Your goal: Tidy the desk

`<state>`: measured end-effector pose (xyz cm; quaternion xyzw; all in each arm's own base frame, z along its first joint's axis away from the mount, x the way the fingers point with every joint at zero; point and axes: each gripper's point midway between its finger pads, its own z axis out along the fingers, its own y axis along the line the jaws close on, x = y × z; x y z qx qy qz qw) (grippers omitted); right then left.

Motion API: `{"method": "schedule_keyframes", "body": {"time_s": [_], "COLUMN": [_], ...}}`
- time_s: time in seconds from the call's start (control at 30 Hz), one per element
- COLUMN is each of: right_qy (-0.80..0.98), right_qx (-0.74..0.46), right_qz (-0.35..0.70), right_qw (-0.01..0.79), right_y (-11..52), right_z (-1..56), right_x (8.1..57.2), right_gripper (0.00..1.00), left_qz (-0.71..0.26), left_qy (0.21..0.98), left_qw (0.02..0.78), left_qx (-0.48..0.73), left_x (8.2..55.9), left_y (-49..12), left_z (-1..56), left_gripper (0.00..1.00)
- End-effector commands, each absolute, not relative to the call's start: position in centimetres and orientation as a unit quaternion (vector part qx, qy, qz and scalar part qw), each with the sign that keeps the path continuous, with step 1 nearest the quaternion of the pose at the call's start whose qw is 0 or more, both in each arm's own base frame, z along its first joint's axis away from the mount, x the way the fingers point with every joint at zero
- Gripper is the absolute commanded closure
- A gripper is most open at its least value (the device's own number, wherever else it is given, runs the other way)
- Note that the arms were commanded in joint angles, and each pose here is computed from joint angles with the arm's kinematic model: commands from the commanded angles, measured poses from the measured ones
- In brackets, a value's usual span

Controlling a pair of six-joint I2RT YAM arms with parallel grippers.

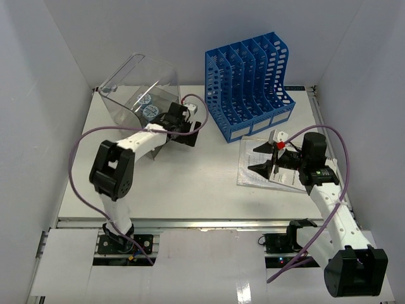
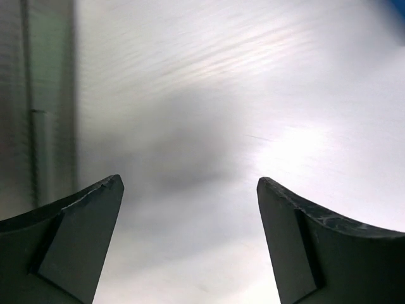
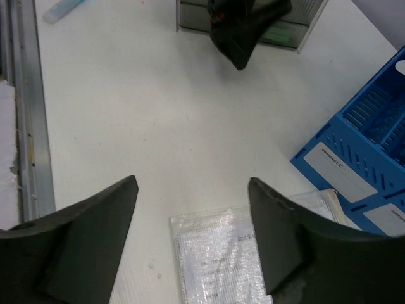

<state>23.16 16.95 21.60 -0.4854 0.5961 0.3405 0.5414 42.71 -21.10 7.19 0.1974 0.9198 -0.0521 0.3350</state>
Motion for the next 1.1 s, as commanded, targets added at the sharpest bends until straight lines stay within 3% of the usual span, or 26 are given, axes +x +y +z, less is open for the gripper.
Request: {"method": "schedule_keyframes", "body": {"time_s": [0.0,0.13,0.23,0.3,0.6,0.83,1.07], "right_qy": [0.633,0.712,0.772,0.790,0.802,0.848,0.787], "right_qx": [-0.495,-0.484,-0.483,-0.497,-0.522,-0.406,-0.532], "right_qz": [0.277,0.208,0.111,0.072,-0.131,-0.059,-0.022], "right_qw": [0.526,0.464,0.398,0.352,0.258,0.336,0.310], "right_y": [15.3,12.5,8.7,6.8,-0.9,1.4,2.0], "right_z": [19.0,17.0,14.6,13.4,9.4,13.8,13.2], "right_x": [25.0,27.2,29.1,28.5,26.9,32.8,36.0], "right_gripper": [0.14,0.02,0.01,0.10,0.10,0.10,0.10], "left_qz": [-0.265,-0.328,-0.353,-0.359,-0.350,-0.350,-0.349], "left_qy": [0.849,0.819,0.804,0.797,0.774,0.766,0.764], "left_qw": [0.402,0.420,0.430,0.439,0.486,0.499,0.503], "left_qx": [0.217,0.215,0.211,0.208,0.207,0.206,0.204], "left_x": [36.8,31.4,27.1,25.0,21.7,21.6,21.5], "left_y": [-26.0,-25.2,-23.6,-22.5,-19.9,-19.7,-19.5], "left_z": [18.2,20.7,20.8,20.5,21.5,22.3,22.6], "left_gripper": [0.02,0.02,0.02,0.02,0.02,0.02,0.02]}}
